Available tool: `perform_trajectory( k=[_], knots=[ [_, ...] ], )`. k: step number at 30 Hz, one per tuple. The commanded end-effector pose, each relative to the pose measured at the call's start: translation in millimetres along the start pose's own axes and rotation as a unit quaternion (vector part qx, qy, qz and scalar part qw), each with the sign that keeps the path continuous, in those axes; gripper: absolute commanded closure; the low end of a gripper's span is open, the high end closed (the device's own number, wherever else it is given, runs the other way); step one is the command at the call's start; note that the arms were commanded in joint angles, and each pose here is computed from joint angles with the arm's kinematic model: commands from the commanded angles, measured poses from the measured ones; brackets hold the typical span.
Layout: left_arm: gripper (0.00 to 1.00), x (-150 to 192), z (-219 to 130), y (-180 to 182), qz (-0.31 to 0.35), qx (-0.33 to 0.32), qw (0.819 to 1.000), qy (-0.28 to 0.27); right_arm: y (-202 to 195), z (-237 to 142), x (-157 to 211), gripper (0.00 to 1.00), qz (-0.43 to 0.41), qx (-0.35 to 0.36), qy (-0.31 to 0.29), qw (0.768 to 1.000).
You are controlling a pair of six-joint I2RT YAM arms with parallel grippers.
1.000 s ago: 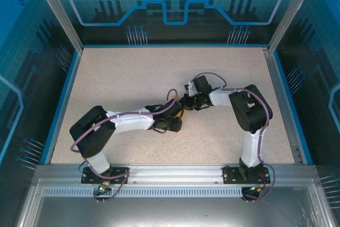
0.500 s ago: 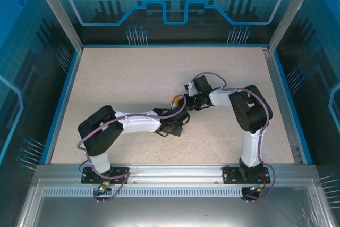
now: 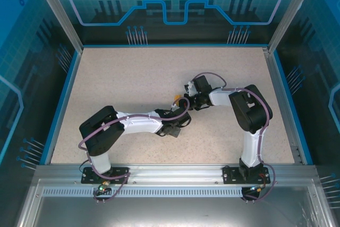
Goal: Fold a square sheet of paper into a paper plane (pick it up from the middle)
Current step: Fold the wing for the fifth time at the center of the table.
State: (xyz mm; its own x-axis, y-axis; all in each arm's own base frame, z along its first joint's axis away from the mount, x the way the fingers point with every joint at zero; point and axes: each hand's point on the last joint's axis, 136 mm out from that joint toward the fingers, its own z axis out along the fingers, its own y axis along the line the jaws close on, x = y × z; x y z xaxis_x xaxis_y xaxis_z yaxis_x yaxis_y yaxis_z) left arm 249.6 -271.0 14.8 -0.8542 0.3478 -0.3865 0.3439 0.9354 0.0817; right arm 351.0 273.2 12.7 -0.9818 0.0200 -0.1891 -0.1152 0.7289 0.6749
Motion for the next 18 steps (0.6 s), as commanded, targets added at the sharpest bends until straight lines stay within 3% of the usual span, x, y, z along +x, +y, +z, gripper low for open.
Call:
perform_trajectory(
  k=[1,11,18],
  knots=[
    [0.81,13,4,9,0.037,-0.024,0.999,0.023,-27,7,26,1.00,0.020,0.058,0.037,0.997],
    [0.65,-11,-36,-15,0.013,0.069,0.997,-0.015,-30,8,28,1.00,0.022,0.064,0.039,0.997],
    [0.70,-32,-46,-15,-0.052,0.139,0.989,-0.011,-31,11,31,1.00,0.024,0.061,0.042,0.997]
  ],
)
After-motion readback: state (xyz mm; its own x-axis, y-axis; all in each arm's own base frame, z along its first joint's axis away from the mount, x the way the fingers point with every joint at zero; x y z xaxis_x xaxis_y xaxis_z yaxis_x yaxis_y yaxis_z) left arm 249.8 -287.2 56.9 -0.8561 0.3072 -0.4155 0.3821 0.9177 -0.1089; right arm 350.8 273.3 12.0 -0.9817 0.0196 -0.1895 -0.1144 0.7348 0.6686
